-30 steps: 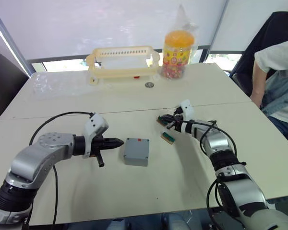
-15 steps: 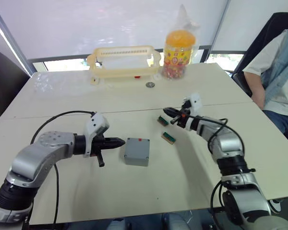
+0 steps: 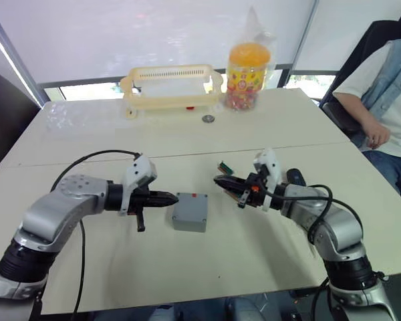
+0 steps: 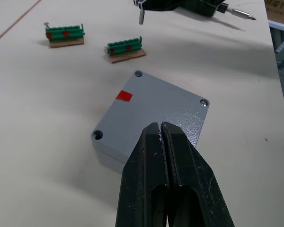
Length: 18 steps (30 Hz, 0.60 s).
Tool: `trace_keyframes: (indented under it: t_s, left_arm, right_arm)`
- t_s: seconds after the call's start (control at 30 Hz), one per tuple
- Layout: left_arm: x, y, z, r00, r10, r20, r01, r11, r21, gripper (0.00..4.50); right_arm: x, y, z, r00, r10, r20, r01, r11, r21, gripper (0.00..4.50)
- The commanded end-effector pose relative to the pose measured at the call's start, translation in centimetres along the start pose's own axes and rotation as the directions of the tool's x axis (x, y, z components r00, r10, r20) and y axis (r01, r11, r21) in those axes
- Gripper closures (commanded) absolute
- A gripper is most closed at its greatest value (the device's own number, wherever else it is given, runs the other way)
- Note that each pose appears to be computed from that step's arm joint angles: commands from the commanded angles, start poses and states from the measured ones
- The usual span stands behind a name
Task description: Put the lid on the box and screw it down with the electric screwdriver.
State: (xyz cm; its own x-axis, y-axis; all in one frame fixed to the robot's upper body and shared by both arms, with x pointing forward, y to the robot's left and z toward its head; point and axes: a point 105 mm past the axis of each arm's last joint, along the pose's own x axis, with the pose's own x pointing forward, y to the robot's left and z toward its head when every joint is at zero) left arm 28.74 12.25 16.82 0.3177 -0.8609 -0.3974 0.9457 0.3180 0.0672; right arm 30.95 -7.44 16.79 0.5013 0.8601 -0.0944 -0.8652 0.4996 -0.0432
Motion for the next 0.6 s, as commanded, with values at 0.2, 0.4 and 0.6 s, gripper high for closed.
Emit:
trace_keyframes:
  t_s: [0.2, 0.4, 0.6]
  left_arm:
    - [-0.1, -0.4, 0.4, 1.000, 0.004, 0.009, -0.004, 0.999, 0.033, 4.50]
    - [-0.1, -0.5, 0.3, 1.000, 0.007, 0.005, -0.008, 0.999, 0.035, 4.50]
    - [-0.1, -0.5, 0.2, 1.000, 0.008, 0.000, -0.008, 0.999, 0.034, 4.50]
  right_arm:
    - [1.0, 0.7, 0.1, 0.999, 0.034, 0.034, -0.032, 0.999, -0.039, 4.46]
    - [1.2, 0.8, -0.9, 0.999, 0.041, 0.016, -0.041, 0.999, -0.036, 4.46]
    - [1.2, 0.8, -1.5, 0.999, 0.033, 0.005, -0.033, 0.999, -0.024, 4.46]
